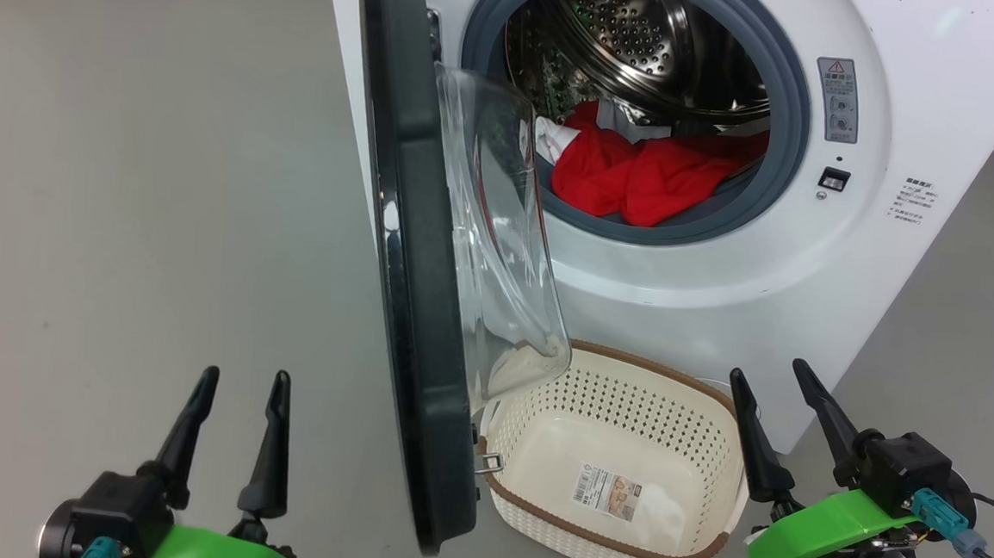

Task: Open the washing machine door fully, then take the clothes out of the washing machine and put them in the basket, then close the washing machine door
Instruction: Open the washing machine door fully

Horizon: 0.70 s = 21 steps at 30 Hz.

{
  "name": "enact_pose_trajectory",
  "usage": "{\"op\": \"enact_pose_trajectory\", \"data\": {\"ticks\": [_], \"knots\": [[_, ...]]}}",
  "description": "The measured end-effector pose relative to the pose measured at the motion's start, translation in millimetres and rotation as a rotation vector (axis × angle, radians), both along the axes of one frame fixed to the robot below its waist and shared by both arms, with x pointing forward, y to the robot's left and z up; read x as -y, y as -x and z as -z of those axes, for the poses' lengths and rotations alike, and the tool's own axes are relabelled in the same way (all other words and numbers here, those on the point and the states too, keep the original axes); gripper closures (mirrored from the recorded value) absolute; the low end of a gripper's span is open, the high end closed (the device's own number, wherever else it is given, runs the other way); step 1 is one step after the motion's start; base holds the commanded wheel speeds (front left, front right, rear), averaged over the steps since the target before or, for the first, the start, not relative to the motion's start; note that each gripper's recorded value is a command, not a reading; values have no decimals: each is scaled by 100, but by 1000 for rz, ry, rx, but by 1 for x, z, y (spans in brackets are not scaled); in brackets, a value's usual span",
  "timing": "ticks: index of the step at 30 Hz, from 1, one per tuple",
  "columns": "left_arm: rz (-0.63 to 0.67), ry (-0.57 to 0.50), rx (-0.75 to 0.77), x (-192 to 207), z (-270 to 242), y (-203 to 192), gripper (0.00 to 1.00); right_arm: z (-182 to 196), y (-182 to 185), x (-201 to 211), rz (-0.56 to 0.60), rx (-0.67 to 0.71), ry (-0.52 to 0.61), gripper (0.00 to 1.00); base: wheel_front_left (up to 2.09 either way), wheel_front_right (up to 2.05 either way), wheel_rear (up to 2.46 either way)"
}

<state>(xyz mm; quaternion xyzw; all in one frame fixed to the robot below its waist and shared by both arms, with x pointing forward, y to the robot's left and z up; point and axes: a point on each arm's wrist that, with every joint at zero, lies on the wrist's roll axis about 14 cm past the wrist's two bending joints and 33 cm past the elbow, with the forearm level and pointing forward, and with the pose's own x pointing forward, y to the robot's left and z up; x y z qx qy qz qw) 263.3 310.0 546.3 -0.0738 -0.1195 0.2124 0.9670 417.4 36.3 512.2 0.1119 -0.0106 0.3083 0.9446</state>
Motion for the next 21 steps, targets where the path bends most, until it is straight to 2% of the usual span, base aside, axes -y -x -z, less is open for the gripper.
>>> {"op": "enact_pose_trajectory", "data": {"ticks": [1,2,3,4,7,11,17,21], "knots": [[0,0,0,0,0,0,0,0,0,0,0,0,0,0,0,0,0],[0,0,0,0,0,0,21,0,0,0,1,1,-1,0,0,0,0],[1,0,0,0,0,0,84,0,0,0,1,1,-1,0,0,0,0],[2,0,0,0,0,0,100,-1,0,0,2,1,-1,0,0,0,0],[3,-23,8,1,-5,0,100,0,0,1,2,0,0,0,0,0,0],[7,-103,84,3,-39,-2,100,2,1,1,3,-8,-1,0,0,0,0],[24,-249,318,12,-129,-4,100,2,2,2,4,-10,4,0,0,0,0],[93,-278,423,34,-161,-6,100,1,3,3,7,-6,4,0,0,0,0]]}}
